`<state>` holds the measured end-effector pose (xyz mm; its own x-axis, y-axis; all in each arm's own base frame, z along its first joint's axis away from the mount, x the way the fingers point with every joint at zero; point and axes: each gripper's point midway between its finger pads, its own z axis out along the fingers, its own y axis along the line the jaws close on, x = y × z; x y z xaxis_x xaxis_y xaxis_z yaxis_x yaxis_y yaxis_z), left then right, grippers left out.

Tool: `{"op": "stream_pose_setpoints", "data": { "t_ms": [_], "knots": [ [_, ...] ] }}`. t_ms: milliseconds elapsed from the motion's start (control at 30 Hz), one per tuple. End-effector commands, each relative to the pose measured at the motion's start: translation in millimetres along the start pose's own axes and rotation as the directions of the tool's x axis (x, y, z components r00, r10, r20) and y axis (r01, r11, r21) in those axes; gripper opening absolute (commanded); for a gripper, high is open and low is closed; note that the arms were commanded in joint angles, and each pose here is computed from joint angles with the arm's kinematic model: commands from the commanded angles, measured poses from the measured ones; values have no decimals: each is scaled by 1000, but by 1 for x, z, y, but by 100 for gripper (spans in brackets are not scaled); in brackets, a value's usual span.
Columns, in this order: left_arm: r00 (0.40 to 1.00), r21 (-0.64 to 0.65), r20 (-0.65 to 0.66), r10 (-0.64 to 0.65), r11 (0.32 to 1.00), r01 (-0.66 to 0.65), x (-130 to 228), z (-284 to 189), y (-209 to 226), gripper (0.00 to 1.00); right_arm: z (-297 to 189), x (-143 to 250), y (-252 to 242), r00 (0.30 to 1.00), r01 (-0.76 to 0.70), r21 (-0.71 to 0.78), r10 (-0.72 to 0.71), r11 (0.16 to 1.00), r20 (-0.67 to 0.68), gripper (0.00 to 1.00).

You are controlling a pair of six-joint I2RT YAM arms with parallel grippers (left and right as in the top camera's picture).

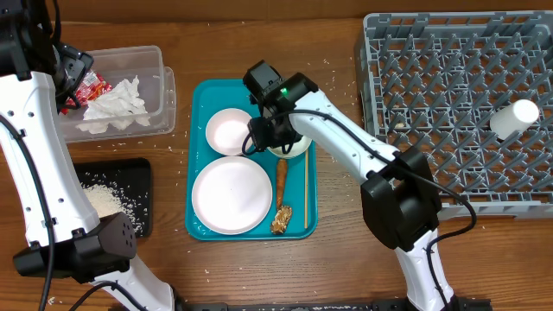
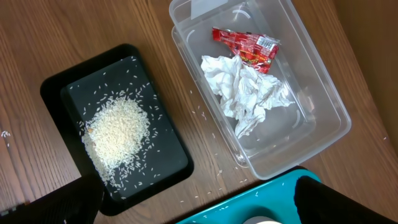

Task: Sort waste into correct bins and load items into the dishwasher
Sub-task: 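Move the right gripper to the pale green bowl and grasp its rim, then lift the green bowl and place it upside down in the dish rack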

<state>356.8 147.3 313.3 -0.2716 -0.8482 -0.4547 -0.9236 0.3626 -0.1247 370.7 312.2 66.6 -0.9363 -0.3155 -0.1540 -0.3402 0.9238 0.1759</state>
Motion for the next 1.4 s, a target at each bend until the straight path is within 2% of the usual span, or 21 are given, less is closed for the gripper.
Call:
{"op": "stream_pose_setpoints", "data": {
  "t_ms": [0,233,567,700,800,933,1100,1233,1367],
  "knots": [
    [1000,7,7,-9,1000,9,1,-5,0,100,15,9,-10,1000,20,43,-19,999,-23,57],
    [1000,8,7,-9,1000,9,1,-5,0,100,24,13,-12,999,27,44,-26,999,-27,54],
    [1000,7,7,-10,1000,10,1,-4,0,100,24,9,-6,999,41,46,-40,998,-6,25],
    [1000,8,7,-9,1000,9,1,-5,0,100,18,6,-4,999,40,44,-41,998,1,9],
    [1000,8,7,-9,1000,9,1,-5,0,100,7,-2,-3,999,37,40,-38,998,20,5],
    [1000,8,7,-10,1000,10,1,-4,0,100,-19,-19,-6,997,19,30,-21,999,69,4],
    [1000,8,7,-9,1000,9,1,-5,0,100,-74,-47,-27,985,-39,13,36,999,170,4],
    [1000,7,7,-10,1000,10,1,-4,0,100,-131,-71,-66,953,-123,-1,119,992,279,4],
    [1000,7,7,-10,1000,10,1,-4,0,100,-183,-86,-128,894,-238,-24,229,971,384,4]
  ]
}}
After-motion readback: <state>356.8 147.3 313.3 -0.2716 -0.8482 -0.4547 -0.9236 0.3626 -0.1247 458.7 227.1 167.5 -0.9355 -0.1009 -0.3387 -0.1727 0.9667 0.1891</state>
